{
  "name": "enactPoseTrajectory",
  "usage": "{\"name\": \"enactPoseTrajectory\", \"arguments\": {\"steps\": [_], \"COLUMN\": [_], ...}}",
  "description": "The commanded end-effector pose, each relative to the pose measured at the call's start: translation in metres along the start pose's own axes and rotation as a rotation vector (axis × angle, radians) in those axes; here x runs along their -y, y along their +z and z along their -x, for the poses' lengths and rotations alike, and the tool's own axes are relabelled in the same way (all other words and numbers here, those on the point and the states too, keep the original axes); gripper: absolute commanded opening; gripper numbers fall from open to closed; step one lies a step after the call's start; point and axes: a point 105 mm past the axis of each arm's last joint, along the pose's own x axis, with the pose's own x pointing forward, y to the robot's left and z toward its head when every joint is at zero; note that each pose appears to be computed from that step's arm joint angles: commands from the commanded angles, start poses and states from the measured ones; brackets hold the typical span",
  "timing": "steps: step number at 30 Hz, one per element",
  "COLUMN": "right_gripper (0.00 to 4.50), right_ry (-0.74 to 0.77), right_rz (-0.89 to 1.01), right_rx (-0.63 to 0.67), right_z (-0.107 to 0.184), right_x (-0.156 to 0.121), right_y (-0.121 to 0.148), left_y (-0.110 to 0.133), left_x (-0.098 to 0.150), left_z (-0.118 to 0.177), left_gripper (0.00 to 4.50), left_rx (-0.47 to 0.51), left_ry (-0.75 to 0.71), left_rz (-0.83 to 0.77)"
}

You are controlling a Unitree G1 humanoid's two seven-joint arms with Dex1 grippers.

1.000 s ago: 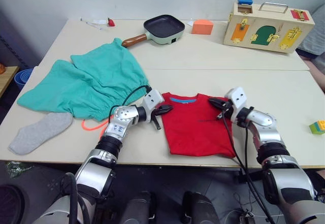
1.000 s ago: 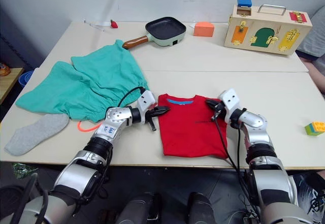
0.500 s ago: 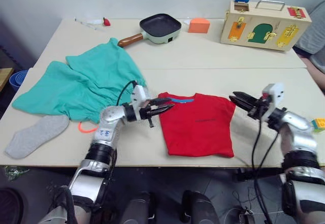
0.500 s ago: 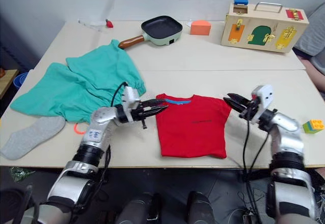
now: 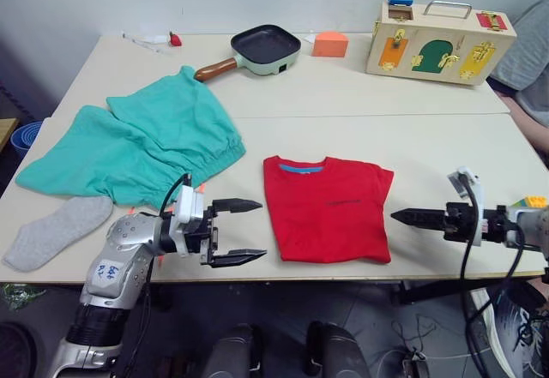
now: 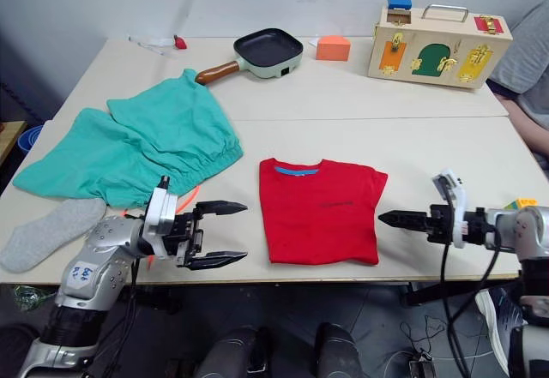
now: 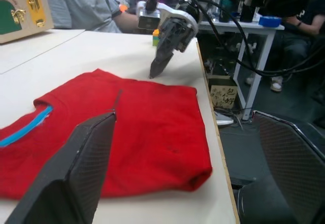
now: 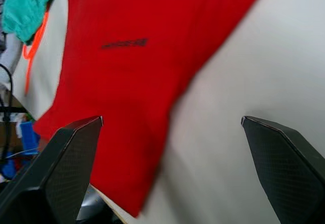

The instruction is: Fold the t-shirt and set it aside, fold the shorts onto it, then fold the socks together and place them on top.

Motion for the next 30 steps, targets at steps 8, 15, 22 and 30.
{"name": "enactPoseTrajectory", "arguments": {"steps": [8,15,22,30], "right_gripper": [3.57,1.09,0.02,0.02], "right_ry": [0.111,0.022,-0.152,-0.464], "right_rz": [-0.078,-0.003,0.032,0.102], "right_rx": [-0.170,-0.105,-0.023,-0.010], "right_z": [-0.070,-0.063,0.007,0.097], "right_x": [-0.021,-0.005,0.025,0.079], "right_y": [-0.036,-0.024,-0.010,-0.007], "left_y": [0.007,0.006,0.004,0.002], "left_x": [0.010,0.009,0.008,0.006], "left_z": [0.009,0.008,0.007,0.010], "left_gripper": [4.50,4.50,4.50,4.50], "left_rx": [0.001,-0.006,-0.005,-0.014], "left_ry": [0.027,0.025,0.025,0.014], "left_rz": [-0.034,-0.033,-0.029,-0.021]}}
